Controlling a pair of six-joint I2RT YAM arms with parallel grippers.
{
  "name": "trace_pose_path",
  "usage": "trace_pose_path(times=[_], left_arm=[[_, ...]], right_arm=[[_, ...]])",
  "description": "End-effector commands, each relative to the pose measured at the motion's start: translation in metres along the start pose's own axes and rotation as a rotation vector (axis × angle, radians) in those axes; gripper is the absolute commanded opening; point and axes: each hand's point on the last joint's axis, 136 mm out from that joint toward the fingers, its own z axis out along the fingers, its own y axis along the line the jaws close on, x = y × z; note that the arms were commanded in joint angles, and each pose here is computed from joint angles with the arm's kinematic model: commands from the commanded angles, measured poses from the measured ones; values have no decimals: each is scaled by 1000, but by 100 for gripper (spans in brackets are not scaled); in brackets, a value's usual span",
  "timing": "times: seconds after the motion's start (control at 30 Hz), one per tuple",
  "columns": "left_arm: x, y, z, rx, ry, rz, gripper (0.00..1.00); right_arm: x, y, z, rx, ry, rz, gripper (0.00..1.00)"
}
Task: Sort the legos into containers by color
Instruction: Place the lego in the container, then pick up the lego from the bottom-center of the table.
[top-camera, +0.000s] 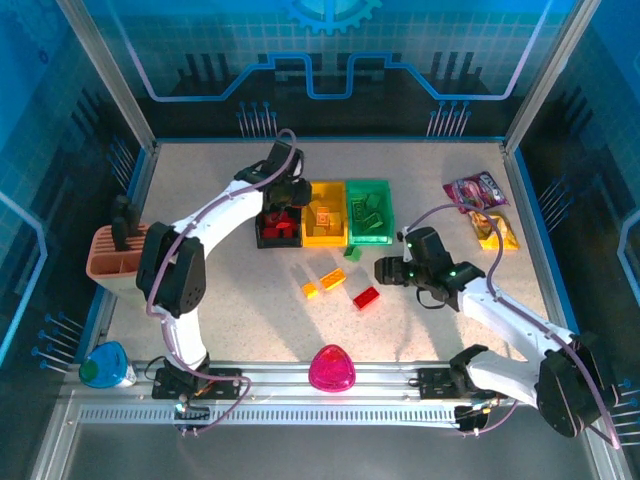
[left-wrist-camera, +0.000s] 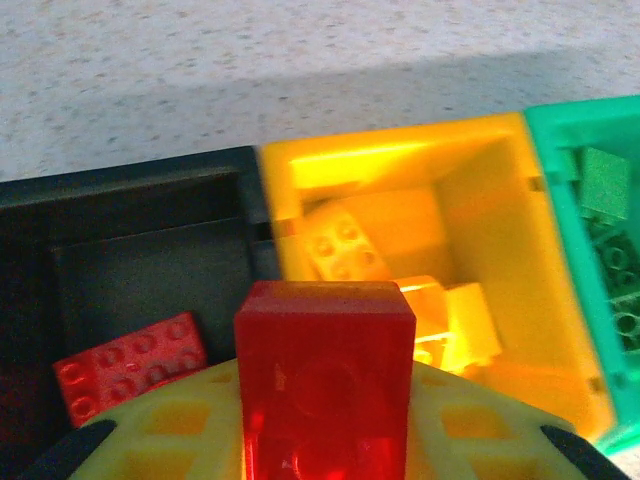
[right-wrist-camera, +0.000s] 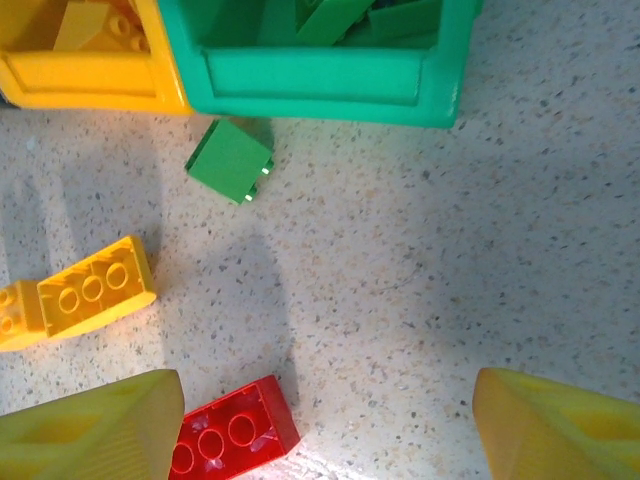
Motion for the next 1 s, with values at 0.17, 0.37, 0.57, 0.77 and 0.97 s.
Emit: trace_pose_path(times=[0.17, 0.37, 0.57, 0.77, 0.97], left_arm=[[3, 31, 3, -20, 22, -92, 69], [-16, 24, -43, 19, -97, -103, 76], [-7, 24, -91, 58, -191, -114, 76], [33, 38, -107, 51, -186, -134, 75], [76, 56, -109, 12, -151, -148, 75]], right_arm=[[15, 10, 7, 39, 75, -23, 80], [33, 16, 11, 70, 127, -28, 84], [52, 13, 20, 145, 200, 0, 85], [57, 28, 33, 175, 233, -15, 86], [70, 43, 51, 211, 289, -14, 86]])
